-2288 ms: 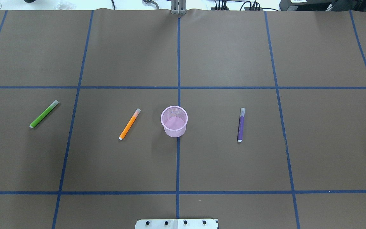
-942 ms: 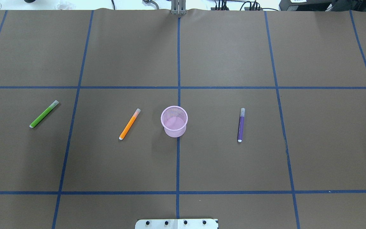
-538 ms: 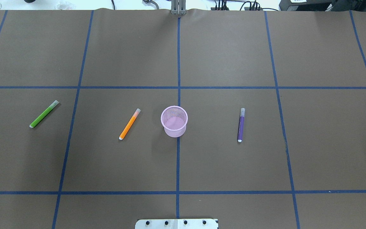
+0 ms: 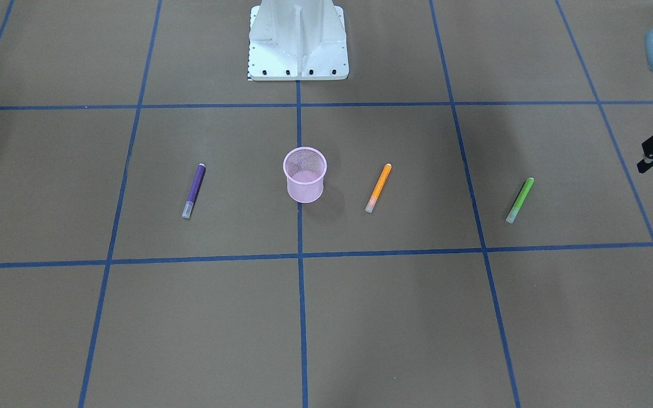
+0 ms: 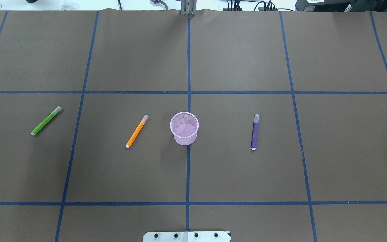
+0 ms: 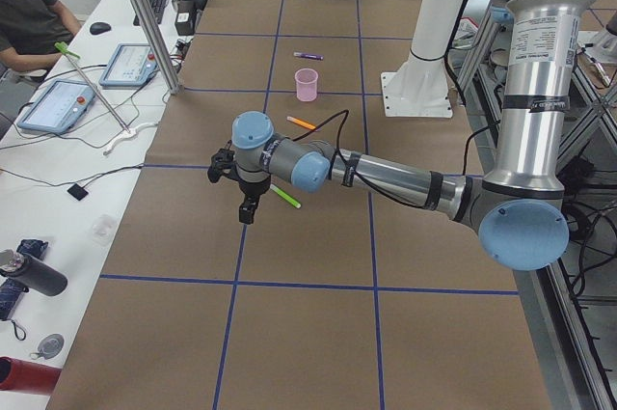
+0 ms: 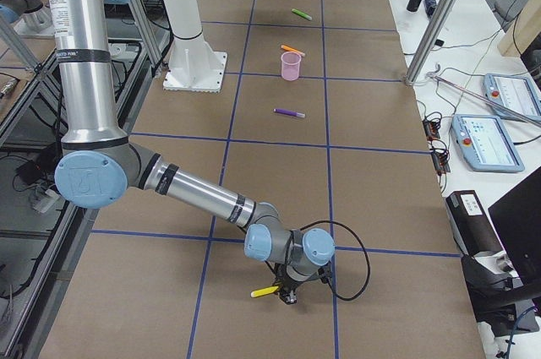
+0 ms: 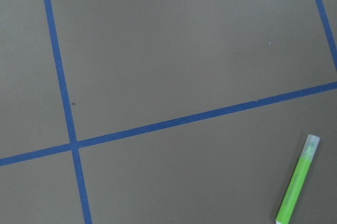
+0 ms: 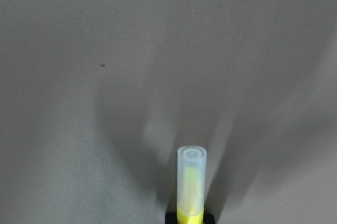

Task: Collect pens into pen holder
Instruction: 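Lift the yellow highlighter toward the cup while the left gripper grasps the green marker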

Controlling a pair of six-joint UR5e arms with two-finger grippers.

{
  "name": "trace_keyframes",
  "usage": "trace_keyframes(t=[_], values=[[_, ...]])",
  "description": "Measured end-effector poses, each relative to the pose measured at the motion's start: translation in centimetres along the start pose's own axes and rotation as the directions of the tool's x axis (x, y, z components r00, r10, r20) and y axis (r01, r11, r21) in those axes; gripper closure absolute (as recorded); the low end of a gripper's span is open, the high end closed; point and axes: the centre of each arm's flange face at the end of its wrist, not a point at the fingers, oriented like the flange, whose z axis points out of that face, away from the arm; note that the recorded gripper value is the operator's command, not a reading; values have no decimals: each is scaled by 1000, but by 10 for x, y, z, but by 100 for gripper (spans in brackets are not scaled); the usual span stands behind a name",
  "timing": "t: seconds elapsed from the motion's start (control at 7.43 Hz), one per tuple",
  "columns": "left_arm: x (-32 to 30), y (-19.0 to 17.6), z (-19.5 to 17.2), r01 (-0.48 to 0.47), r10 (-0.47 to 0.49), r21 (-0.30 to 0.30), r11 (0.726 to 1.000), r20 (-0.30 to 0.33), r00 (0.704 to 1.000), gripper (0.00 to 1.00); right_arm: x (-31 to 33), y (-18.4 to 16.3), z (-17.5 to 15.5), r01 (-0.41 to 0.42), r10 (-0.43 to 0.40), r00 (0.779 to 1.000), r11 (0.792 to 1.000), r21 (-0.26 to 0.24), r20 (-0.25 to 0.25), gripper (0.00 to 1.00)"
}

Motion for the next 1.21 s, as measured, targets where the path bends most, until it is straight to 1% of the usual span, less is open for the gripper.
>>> trace_keyframes(t=[0.27, 0.4, 0.54, 0.67, 0.81, 0.94, 1.08, 1.21], values=[[5, 0, -5, -6, 6, 8, 1000, -2, 1000, 1, 0, -9, -17, -4, 4, 1000, 999, 34, 11, 100], [8, -1, -7, -11, 11, 13, 1000, -4, 1000, 1, -5, -15, -28, -13, 12, 999, 998, 59, 30, 100], [15, -7, -10, -15, 15, 21, 1000, -8, 1000, 0, -16, -22, -44, -46, 42, 998, 995, 92, 48, 100], [34, -21, -9, -26, 26, 27, 999, -19, 999, 0, -33, -32, -67, -100, 93, 994, 986, 135, 59, 100], [64, -34, -1, -48, 49, 24, 999, -36, 998, 1, -53, -44, -96, -146, 136, 988, 972, 186, 66, 100], [91, -44, 6, -67, 68, 21, 998, -52, 996, 5, -75, -55, -125, -177, 164, 984, 956, 234, 73, 100], [116, -52, 16, -91, 92, 17, 996, -51, 995, 10, -106, -67, -155, -204, 187, 979, 937, 285, 86, 100], [142, -55, 36, -147, 147, 10, 989, -15, 989, 12, -150, -78, -183, -222, 197, 975, 917, 332, 106, 100]])
